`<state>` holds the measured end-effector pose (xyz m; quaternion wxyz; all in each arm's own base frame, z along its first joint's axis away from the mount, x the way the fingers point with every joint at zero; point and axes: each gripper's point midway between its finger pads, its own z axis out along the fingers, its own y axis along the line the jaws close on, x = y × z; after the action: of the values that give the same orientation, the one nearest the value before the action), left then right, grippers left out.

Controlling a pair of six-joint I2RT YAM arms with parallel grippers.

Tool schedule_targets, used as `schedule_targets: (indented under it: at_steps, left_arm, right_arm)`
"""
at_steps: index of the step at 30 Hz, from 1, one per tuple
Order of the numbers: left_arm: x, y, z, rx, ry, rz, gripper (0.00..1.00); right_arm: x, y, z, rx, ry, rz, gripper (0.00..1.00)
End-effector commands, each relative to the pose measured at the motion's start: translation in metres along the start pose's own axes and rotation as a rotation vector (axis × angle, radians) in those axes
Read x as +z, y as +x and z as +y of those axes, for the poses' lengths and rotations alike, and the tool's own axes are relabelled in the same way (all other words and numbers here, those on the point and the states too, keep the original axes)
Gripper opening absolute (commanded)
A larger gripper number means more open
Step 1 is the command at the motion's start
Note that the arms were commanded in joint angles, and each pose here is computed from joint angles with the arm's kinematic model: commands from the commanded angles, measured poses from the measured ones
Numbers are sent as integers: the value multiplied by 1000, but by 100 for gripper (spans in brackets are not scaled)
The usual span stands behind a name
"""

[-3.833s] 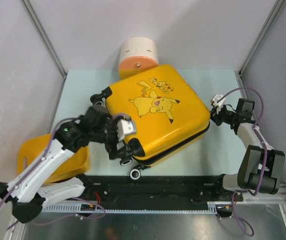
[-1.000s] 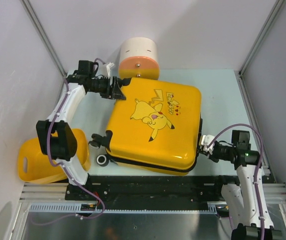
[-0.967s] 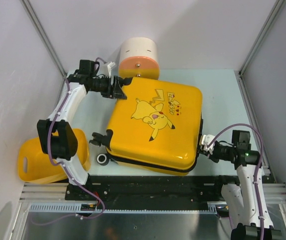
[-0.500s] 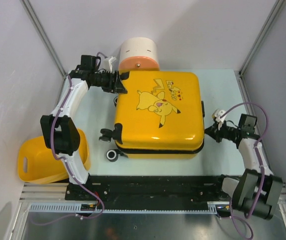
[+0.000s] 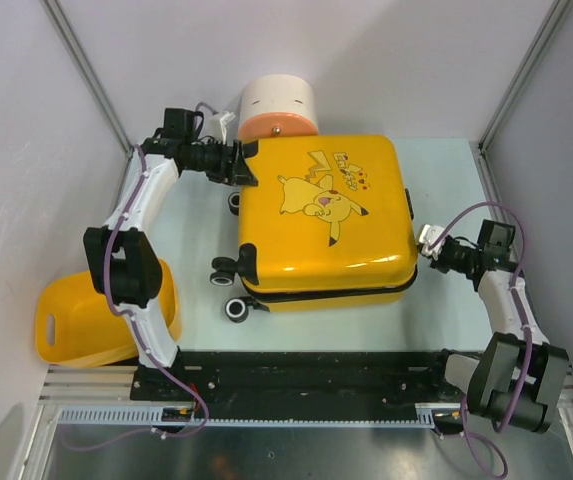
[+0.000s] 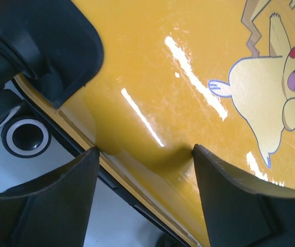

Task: Open, take out, and arrange the luggage

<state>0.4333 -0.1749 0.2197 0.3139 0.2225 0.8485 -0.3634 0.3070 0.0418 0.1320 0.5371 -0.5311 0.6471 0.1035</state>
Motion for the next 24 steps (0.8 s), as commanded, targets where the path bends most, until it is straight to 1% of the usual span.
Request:
schedule_targets:
  at_steps: [1, 2, 5, 7, 8, 10, 12, 13, 14, 15, 17, 18, 19, 20, 21, 22, 24]
  left_arm:
    - [33, 52, -25, 100, 118, 149, 80]
    - [29, 50, -27, 108, 119, 139, 86]
    - [4, 35, -32, 116, 116, 79, 93]
    - [-11, 34, -27, 92, 103, 52, 96]
    - [-21, 31, -30, 100, 95, 32, 96]
    - [-31, 38, -23, 92, 64, 30, 96]
    - [-46, 39, -27, 116, 44, 12, 96]
    - [-51, 40, -31, 144, 47, 7, 96]
    - [-56, 40, -39, 174, 50, -2, 96]
    - [-65, 40, -54, 222, 55, -17, 97]
    - [-72, 42, -68, 339, 40, -23, 99]
    - [-69, 51, -74, 378, 30, 3, 99]
    - [-77, 51, -84, 461, 16, -9, 99]
    - [-77, 55, -87, 495, 2, 1, 99]
    - [-71, 67, -91, 549, -6, 35, 99]
    - [-77, 70, -101, 600, -7, 26, 99]
    - [-74, 87, -106, 700, -9, 62, 100]
  right_arm:
    - [4, -43, 69, -8, -242, -138, 0]
    - [4, -50, 74, -7, -251, -147, 0]
    - [6, -59, 95, 47, -301, -153, 0]
    - [7, -68, 108, 39, -322, -164, 0]
    - [6, -72, 113, 87, -331, -161, 0]
    - [4, -86, 126, 84, -354, -181, 0]
    - [1, -93, 135, 163, -367, -169, 0]
    - [1, -101, 139, 138, -362, -174, 0]
    - [0, -101, 143, 153, -361, -170, 0]
    - [-1, -103, 147, 198, -364, -162, 0]
    - [-3, -101, 150, 204, -345, -155, 0]
    - [-4, -100, 150, 216, -340, -145, 0]
    - [-4, -95, 151, 223, -332, -127, 0]
    - [-4, -92, 153, 228, -328, -116, 0]
    - [-3, -90, 151, 233, -318, -110, 0]
    - [-2, -88, 149, 237, -303, -100, 0]
    - [1, -85, 145, 236, -274, -98, 0]
